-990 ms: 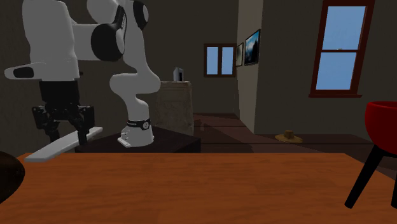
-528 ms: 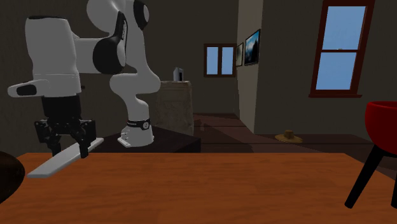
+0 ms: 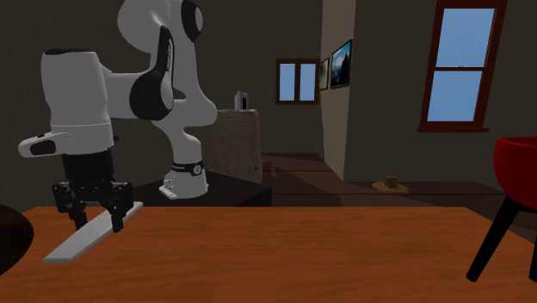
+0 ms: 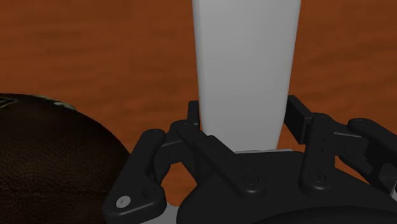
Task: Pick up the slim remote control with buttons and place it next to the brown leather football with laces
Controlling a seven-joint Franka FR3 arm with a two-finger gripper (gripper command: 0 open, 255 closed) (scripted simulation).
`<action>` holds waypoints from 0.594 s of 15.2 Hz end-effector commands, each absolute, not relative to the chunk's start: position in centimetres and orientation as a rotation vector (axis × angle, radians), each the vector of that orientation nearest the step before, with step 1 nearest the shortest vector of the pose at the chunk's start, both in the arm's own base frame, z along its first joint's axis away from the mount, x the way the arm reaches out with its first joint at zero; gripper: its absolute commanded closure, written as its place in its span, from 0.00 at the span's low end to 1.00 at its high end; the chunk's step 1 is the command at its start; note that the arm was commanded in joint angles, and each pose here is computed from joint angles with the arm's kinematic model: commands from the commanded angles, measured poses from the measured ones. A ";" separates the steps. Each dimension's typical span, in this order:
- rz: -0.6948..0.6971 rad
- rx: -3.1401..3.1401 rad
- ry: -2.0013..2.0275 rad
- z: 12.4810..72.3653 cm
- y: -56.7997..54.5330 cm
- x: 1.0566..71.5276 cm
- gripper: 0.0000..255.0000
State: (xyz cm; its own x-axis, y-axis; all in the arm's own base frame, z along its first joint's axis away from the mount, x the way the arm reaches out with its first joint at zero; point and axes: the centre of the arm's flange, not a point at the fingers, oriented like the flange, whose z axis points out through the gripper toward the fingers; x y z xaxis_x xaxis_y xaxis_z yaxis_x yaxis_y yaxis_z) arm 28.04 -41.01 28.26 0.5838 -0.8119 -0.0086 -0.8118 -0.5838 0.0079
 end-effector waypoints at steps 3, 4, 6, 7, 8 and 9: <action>-0.016 2.792 -1.432 26.1 -41.1 28.0 1.00; -0.016 2.792 -1.432 25.6 -41.1 28.0 1.00; -0.016 2.792 -1.432 24.5 -41.1 28.0 1.00; -0.016 2.792 -1.432 24.0 -41.1 28.0 1.00; -0.016 2.792 -1.432 23.5 -41.1 28.0 1.00; -0.016 2.792 -1.432 22.9 -41.1 28.0 1.00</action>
